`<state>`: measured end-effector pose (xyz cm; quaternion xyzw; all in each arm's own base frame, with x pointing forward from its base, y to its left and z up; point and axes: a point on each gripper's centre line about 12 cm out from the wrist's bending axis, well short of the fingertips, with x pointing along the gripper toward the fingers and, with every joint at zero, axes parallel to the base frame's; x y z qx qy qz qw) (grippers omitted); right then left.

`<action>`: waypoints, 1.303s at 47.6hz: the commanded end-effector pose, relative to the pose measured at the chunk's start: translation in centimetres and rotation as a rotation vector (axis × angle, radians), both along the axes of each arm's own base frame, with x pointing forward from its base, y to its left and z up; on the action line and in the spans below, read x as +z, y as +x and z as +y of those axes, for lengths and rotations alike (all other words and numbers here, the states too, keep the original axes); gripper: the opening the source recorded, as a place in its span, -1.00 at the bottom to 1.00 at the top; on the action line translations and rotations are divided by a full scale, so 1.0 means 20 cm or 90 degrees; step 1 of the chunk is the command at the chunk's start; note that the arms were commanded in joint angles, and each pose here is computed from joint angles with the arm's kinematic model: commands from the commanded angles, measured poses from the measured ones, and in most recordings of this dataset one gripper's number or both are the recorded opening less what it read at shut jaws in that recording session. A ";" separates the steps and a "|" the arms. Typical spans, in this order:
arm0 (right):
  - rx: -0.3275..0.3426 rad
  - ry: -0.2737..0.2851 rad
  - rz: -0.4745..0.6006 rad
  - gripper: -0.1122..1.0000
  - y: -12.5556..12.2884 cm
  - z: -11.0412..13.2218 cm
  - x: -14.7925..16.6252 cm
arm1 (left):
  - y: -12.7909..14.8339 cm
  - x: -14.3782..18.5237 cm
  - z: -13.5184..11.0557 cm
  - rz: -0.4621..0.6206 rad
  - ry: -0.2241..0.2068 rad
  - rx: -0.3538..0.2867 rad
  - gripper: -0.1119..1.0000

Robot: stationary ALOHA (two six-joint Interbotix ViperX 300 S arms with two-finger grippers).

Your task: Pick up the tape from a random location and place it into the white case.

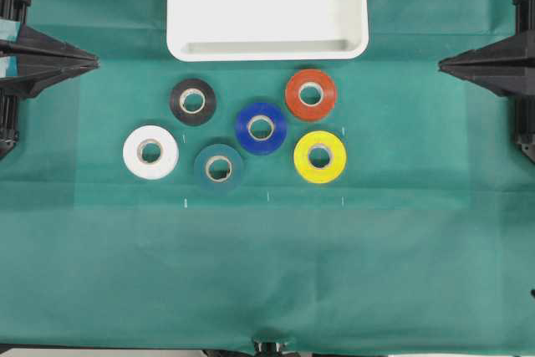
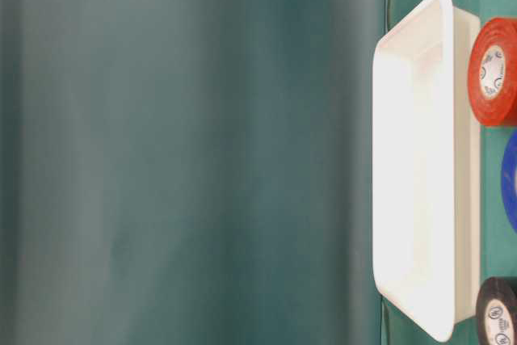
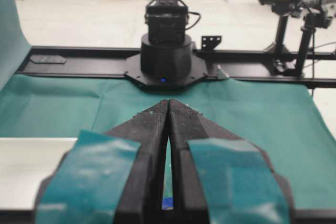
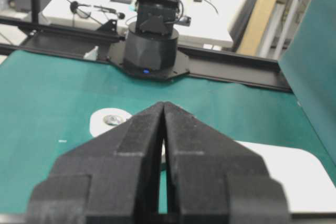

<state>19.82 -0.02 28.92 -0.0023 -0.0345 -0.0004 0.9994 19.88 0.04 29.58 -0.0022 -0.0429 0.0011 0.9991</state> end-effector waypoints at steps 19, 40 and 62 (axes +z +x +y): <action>0.001 0.014 0.012 -0.80 0.04 0.00 0.06 | 0.01 0.00 0.00 0.013 -0.001 -0.001 -0.77; 0.000 0.014 0.016 -0.80 0.04 0.00 0.06 | 0.01 0.00 0.00 0.017 -0.003 -0.001 -0.76; 0.001 0.012 0.022 -0.80 0.04 0.00 0.05 | 0.02 -0.02 -0.01 0.029 -0.011 -0.004 0.97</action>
